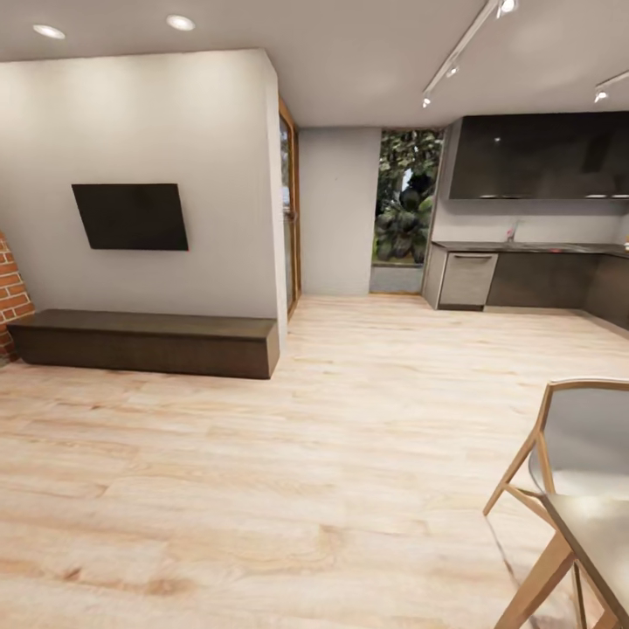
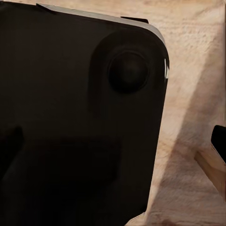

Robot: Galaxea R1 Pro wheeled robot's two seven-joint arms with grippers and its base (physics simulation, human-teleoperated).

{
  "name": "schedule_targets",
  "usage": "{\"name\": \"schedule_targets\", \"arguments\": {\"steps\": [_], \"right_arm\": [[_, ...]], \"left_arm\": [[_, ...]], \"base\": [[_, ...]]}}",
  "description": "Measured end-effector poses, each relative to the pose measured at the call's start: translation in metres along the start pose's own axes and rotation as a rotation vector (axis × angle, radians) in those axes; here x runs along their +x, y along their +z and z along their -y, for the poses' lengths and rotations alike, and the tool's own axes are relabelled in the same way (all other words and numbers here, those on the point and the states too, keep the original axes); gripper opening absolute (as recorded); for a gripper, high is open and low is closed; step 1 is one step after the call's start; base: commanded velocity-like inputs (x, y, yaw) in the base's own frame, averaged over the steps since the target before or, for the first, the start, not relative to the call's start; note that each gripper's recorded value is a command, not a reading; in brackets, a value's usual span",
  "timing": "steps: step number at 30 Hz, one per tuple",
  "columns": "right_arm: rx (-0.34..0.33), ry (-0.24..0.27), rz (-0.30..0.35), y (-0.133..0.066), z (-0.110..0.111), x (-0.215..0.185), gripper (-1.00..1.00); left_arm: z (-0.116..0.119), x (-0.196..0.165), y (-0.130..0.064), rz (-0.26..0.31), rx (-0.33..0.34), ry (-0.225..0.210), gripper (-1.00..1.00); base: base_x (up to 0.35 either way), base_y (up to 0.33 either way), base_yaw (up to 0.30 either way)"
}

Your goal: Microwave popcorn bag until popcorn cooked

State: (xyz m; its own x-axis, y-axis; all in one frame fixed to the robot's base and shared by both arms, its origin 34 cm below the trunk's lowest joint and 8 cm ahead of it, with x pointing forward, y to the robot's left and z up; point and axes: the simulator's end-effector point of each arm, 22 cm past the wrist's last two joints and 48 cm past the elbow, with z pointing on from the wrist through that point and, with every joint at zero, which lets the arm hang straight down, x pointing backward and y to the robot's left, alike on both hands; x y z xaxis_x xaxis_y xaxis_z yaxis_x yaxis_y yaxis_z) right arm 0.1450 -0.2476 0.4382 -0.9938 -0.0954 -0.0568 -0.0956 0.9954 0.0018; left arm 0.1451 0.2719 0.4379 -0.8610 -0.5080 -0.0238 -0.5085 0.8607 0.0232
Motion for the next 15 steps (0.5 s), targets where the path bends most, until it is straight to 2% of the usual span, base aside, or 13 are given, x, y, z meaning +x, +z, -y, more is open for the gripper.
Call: {"name": "schedule_targets", "arguments": {"steps": [4,9,15], "right_arm": [[0.002,-0.001,0.0,0.0,0.001,0.0,1.0],[0.005,-0.003,0.0,0.0,0.004,0.0,1.0],[0.001,-0.001,0.0,0.0,0.001,0.0,1.0]], "left_arm": [[-0.001,-0.001,0.0,0.001,-0.003,-0.001,1.0],[-0.013,0.0,0.0,0.0,-0.063,-0.001,1.0],[-0.016,0.002,-0.001,-0.007,-0.074,-0.002,1.0]], "base": [[0.341,0.0,0.0],[0.341,0.0,0.0],[0.341,0.0,0.0]]}}
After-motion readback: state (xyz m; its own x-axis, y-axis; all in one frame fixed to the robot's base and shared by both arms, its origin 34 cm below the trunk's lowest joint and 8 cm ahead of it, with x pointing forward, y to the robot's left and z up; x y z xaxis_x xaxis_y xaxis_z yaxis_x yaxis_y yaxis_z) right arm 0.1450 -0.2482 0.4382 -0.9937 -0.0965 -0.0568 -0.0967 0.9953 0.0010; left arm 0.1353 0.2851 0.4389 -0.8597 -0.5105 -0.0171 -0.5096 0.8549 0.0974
